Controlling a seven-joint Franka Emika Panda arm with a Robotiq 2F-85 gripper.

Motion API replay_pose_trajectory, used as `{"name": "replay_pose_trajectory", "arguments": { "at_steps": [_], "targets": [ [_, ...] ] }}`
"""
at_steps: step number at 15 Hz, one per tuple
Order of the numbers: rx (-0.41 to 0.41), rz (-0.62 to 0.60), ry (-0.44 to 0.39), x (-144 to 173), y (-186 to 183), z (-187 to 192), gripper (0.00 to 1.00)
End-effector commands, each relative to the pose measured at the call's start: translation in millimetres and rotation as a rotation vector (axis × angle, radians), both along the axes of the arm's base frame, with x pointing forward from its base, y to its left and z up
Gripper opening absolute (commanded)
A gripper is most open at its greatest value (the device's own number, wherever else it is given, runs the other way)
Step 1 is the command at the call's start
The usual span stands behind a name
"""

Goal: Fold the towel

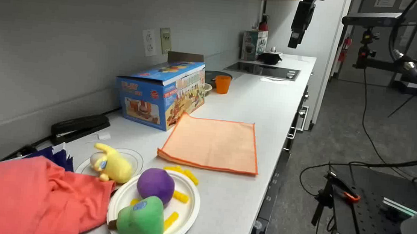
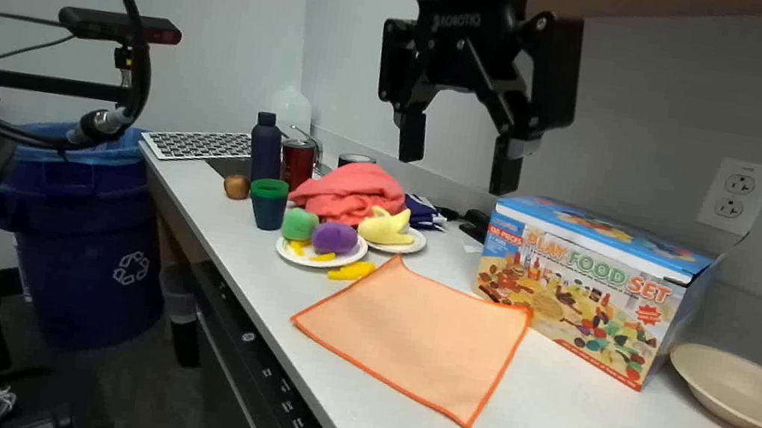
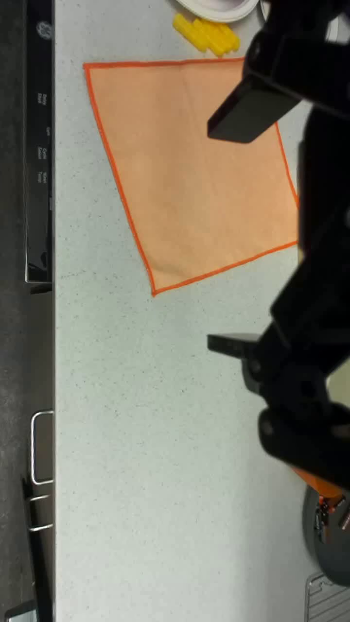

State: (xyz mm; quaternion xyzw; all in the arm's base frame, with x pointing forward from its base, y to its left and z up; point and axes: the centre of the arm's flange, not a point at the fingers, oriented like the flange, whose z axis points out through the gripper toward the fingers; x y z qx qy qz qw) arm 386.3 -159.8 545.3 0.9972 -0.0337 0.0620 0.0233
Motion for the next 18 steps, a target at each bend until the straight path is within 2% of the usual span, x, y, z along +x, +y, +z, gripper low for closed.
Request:
{"name": "replay_pose_trajectory", "arguments": {
  "at_steps": [1, 17, 18],
  "targets": [
    [0.0, 0.0, 0.001, -0.1, -0.1, -0.3, 1.0],
    [0.0, 0.0, 0.0, -0.1, -0.1, -0.3, 1.0],
    [-0.019, 0.006, -0.007, 5.0, -1.2, -1.2, 1.0]
  ]
}}
